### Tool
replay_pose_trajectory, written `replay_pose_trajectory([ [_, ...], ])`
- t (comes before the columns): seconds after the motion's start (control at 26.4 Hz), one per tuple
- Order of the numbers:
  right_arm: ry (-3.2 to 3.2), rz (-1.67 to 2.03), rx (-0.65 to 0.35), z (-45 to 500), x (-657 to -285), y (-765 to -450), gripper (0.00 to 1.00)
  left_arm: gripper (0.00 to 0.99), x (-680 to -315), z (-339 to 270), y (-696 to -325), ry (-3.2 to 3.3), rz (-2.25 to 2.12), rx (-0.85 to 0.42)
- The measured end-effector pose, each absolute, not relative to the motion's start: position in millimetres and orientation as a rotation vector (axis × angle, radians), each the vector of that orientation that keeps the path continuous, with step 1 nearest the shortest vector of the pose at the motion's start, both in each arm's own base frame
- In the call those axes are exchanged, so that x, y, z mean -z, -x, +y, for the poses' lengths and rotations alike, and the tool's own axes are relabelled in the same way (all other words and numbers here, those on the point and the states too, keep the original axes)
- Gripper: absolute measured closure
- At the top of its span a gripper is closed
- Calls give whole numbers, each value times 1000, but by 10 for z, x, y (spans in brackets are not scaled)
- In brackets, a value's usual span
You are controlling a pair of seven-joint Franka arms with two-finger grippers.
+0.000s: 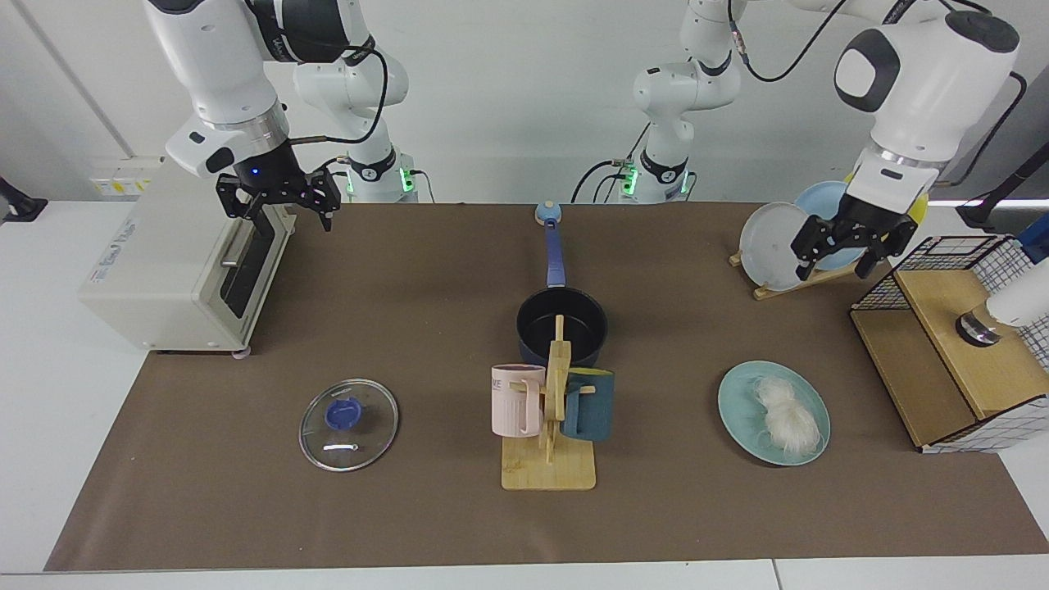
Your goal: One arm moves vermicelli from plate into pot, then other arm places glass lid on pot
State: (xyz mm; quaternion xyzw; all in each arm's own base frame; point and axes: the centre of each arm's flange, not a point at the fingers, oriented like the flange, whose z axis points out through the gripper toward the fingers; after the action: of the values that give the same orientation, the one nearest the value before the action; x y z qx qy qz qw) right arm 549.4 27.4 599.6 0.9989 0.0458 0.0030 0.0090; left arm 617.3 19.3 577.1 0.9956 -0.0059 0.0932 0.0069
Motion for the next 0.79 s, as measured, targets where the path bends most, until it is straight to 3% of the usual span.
replay_pose_trajectory([
  [0.45,-3120,143,-9,274,-5996,-5494,0,0,-4297,467,-6912,-3099,33,-359],
  [0.64,-3120,143,-9,274,-5996,-5494,0,0,-3954,460,-7146,-3121,31,-391],
  [0.79,-3120,143,-9,273,-5996,-5494,4,0,-3884,438,-7327,-3116,52,-430],
])
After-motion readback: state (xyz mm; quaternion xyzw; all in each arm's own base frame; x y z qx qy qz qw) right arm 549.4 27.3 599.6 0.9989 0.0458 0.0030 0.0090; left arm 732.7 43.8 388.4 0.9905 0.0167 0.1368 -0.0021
